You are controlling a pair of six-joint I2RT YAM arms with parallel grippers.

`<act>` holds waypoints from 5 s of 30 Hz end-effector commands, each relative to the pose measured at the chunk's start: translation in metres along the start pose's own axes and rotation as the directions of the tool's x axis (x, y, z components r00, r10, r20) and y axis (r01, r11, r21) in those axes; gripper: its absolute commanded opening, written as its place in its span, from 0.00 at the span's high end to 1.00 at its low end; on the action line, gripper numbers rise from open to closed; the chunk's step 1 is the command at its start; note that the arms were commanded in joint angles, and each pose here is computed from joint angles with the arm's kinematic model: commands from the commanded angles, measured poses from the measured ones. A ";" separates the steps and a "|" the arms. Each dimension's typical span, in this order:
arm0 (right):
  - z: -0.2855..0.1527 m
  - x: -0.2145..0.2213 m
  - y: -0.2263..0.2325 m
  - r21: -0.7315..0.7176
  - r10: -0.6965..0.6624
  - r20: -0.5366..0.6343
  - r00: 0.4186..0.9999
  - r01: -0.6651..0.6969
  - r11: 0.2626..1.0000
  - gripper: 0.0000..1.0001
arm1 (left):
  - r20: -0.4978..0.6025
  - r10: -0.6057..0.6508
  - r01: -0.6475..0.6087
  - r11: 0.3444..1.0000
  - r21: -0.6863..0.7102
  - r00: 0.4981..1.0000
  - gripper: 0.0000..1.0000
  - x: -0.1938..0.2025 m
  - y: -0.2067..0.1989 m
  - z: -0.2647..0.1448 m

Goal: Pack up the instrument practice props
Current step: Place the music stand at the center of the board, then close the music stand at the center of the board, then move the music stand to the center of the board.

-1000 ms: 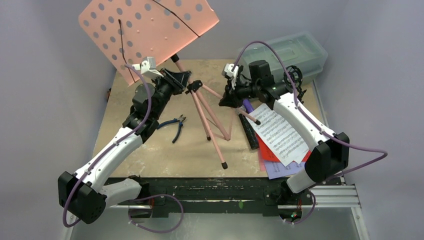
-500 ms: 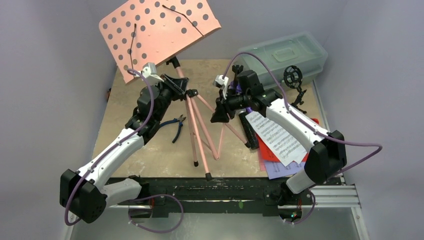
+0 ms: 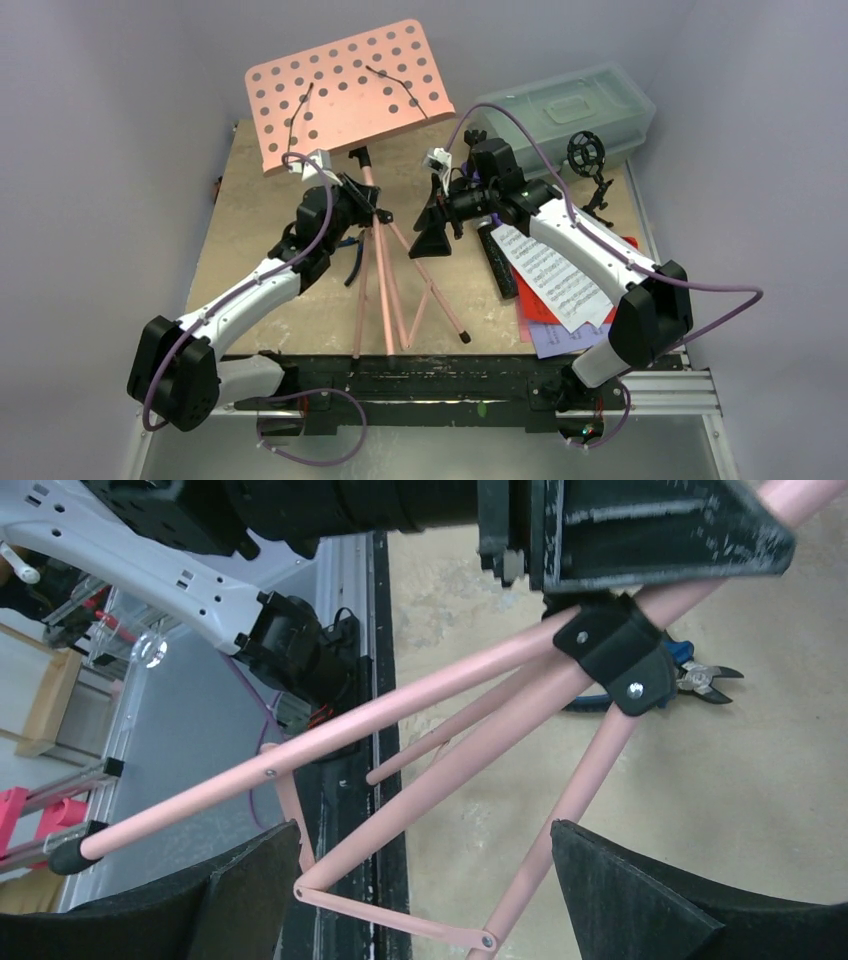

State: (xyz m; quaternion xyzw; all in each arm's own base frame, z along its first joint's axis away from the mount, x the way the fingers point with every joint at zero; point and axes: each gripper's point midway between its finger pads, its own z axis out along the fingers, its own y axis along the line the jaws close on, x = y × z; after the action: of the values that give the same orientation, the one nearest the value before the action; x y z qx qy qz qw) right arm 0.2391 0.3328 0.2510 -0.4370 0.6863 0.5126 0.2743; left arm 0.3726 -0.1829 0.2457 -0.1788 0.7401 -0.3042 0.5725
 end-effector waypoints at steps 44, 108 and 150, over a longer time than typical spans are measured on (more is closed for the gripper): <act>0.073 0.030 -0.034 0.007 0.005 -0.231 0.973 -0.004 1.000 0.61 | 0.343 -0.340 0.379 0.924 -0.052 0.876 1.00 -0.042 0.075 0.103; 0.035 0.145 -0.017 0.187 0.017 -0.630 0.777 0.131 0.974 1.00 | -0.515 -0.224 0.154 0.972 -0.175 0.827 0.44 0.204 0.108 -0.110; 0.063 0.121 -0.173 0.523 0.040 -0.554 0.831 0.310 0.794 0.70 | -0.259 0.163 -0.208 0.965 -0.159 0.952 0.26 0.046 0.068 -0.139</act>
State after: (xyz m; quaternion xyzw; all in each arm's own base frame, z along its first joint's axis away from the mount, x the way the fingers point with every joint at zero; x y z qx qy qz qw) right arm 0.2863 0.3168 0.0260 -0.5380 0.8203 0.1362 0.1386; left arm 0.2382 -0.1402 0.1767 -0.1330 0.8434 -0.2249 0.4695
